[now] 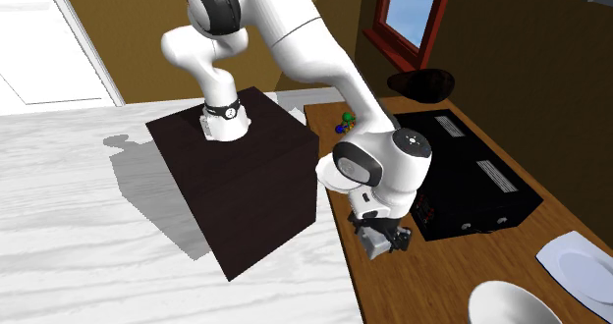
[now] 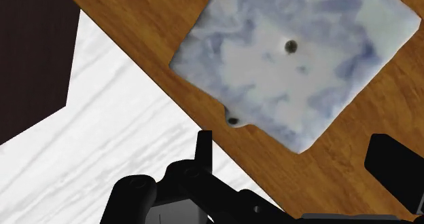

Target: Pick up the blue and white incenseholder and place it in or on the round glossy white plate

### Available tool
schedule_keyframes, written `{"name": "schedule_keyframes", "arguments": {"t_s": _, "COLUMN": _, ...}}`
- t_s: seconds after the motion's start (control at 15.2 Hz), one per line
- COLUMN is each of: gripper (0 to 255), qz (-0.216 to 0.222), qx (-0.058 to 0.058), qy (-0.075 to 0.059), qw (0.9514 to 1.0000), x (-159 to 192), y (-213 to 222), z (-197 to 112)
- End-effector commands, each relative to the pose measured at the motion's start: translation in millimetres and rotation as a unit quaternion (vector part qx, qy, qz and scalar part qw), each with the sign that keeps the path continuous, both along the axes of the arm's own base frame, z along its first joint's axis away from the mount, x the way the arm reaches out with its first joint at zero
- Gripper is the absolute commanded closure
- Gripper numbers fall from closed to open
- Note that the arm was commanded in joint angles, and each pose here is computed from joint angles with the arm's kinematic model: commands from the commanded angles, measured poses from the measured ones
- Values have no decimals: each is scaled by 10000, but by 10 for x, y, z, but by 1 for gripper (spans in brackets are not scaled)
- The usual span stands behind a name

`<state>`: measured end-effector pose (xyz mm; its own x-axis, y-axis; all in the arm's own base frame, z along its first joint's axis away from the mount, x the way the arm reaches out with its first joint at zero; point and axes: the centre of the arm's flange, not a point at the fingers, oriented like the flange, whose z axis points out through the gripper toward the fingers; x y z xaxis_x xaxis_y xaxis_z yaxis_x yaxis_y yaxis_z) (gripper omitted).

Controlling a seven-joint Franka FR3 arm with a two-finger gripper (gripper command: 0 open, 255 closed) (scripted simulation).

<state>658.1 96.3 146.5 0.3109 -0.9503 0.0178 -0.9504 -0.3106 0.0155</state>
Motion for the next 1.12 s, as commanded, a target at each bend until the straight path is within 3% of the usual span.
{"name": "schedule_keyframes", "arguments": {"t_s": 0.0, "gripper": 0, "qz": -12, "qx": 1, "qy": -2, "qw": 10000, "x": 2, "y": -7, "z": -110}}
{"name": "schedule_keyframes", "arguments": {"t_s": 0.26, "gripper": 0, "qz": -12, "qx": 1, "qy": -2, "qw": 10000, "x": 1, "y": -11, "z": -298}}
{"name": "schedule_keyframes", "arguments": {"t_s": 0.73, "gripper": 0, "qz": -13, "qx": 1, "qy": -1, "qw": 10000, "x": 0, "y": -11, "z": -298}}
{"name": "schedule_keyframes", "arguments": {"t_s": 0.79, "gripper": 255, "qz": -13, "qx": 1, "qy": -1, "qw": 10000, "x": 0, "y": -11, "z": -298}}
{"name": "schedule_keyframes", "arguments": {"t_s": 1.06, "gripper": 255, "qz": -12, "qx": 1, "qy": -1, "qw": 10000, "x": -1, "y": -15, "z": -296}}
